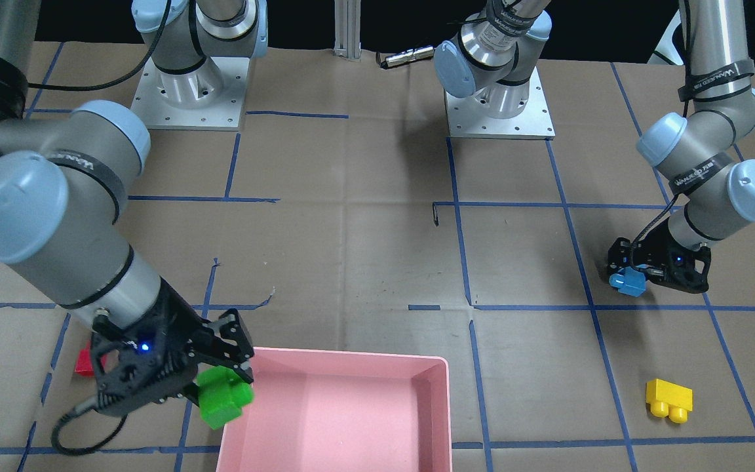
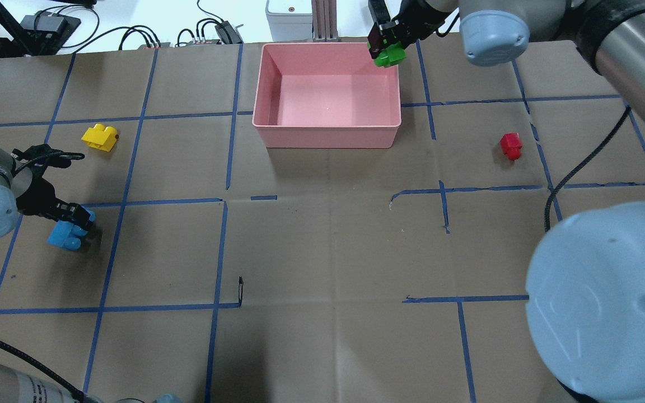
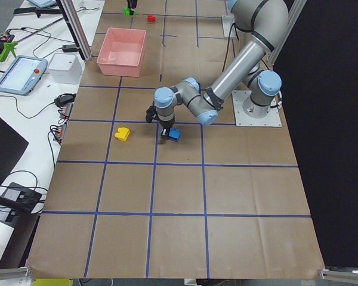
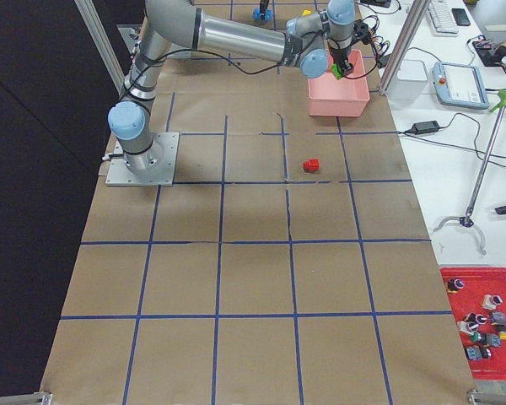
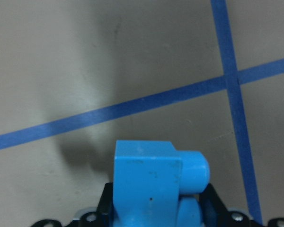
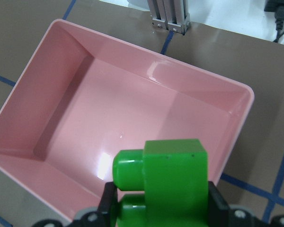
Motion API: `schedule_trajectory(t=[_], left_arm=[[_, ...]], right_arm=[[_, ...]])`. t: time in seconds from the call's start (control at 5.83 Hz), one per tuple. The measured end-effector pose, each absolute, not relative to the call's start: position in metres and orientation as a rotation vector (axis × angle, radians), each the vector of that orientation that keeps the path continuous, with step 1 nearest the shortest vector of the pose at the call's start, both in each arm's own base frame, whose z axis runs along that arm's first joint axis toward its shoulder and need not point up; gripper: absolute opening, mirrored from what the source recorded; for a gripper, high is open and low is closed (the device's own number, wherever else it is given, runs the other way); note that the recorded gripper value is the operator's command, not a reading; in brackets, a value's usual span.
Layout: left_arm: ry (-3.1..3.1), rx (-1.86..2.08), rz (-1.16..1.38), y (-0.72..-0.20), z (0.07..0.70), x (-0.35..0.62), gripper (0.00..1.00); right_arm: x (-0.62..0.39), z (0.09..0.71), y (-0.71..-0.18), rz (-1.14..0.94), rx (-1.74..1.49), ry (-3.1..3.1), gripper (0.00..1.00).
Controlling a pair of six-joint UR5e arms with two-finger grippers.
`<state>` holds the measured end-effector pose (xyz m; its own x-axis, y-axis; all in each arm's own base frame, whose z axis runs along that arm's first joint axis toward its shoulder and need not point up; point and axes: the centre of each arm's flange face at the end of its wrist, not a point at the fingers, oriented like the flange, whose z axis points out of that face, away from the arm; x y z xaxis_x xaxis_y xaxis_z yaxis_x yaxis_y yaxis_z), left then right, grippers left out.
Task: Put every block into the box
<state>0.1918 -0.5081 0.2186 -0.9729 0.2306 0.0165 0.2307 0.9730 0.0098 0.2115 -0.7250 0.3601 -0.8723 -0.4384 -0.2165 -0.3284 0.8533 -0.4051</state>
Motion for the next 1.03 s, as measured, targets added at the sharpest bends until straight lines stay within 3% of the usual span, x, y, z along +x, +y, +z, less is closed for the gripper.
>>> schedule_trajectory(t=[0.17, 0.69, 1.03], left_arm=[[-3.121, -0.31, -0.007, -0.52, 0.266, 0.197, 0.15], [-3.093, -0.093, -0.074, -0.588, 0.404, 0.176, 0.14], [-3.061, 0.076, -0.046, -0.653, 0.416, 0.109, 0.14]], right_arm=[[0.222, 0.354, -0.735, -0.545, -0.606, 2.72, 0.99], [0.217, 0.369, -0.745, -0.753, -0.702, 2.778, 1.0], [0.179, 0.385, -0.738, -0.753, -0.639, 2.948, 0.99]])
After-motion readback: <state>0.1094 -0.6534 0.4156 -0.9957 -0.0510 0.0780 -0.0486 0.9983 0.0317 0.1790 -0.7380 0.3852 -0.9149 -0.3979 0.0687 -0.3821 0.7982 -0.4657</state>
